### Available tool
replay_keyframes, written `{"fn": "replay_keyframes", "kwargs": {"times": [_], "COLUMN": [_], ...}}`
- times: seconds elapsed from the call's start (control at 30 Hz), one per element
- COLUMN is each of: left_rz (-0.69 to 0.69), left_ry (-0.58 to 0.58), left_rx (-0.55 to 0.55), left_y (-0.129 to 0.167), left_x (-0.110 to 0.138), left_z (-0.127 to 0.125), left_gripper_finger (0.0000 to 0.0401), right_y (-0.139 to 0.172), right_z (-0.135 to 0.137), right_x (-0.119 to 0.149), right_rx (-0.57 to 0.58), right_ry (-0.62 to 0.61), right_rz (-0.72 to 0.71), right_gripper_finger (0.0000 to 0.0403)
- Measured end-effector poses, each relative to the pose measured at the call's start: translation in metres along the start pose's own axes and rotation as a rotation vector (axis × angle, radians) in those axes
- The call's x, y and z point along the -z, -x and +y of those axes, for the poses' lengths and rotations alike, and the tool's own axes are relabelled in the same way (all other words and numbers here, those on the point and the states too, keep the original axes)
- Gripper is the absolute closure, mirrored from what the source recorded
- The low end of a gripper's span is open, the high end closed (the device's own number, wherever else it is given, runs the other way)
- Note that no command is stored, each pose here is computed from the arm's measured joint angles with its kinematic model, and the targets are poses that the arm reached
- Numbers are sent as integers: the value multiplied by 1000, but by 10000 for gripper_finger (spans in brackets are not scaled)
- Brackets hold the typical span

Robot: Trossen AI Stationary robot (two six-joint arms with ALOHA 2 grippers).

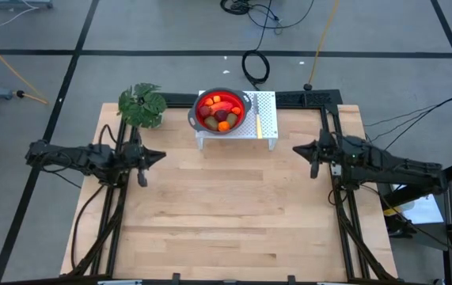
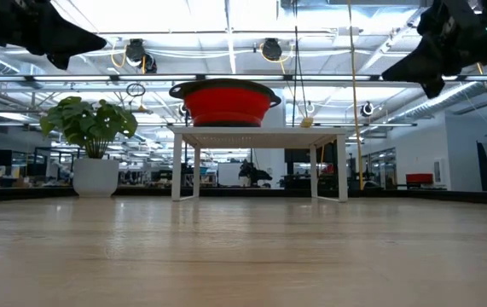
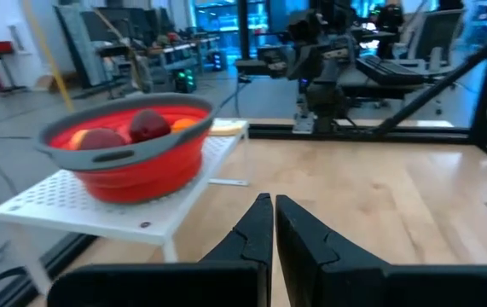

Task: Pick & Place Fruit
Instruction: Return to Home Position

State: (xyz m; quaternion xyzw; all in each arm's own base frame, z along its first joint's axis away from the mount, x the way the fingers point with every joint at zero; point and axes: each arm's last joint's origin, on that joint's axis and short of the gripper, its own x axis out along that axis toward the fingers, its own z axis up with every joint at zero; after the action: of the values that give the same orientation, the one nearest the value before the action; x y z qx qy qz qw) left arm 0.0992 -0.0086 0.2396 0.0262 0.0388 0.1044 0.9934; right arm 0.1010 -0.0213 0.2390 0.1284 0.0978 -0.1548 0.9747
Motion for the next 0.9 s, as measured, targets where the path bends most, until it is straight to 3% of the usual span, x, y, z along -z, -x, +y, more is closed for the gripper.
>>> {"fn": "replay_keyframes", "kwargs": {"times": [0.3,0.77,0.9], "left_rz": [-10,-7,-51], "left_ry": [-9,-9,3], "left_rx": [-22,59,137], "left_y": [5,5,5], "left_x": [0,1,-4], "left_z": [3,0,-2], "left_gripper_finger": [382,382,382], "right_y": [6,16,16], "right_z": [-6,-10,-10], "right_x": [22,29,30], "right_rx": [-15,-5,-6], "right_ry": [-54,-56,-74], "right_rz": [-38,-27,-20], "right_gripper_finger": [402,402,402]}}
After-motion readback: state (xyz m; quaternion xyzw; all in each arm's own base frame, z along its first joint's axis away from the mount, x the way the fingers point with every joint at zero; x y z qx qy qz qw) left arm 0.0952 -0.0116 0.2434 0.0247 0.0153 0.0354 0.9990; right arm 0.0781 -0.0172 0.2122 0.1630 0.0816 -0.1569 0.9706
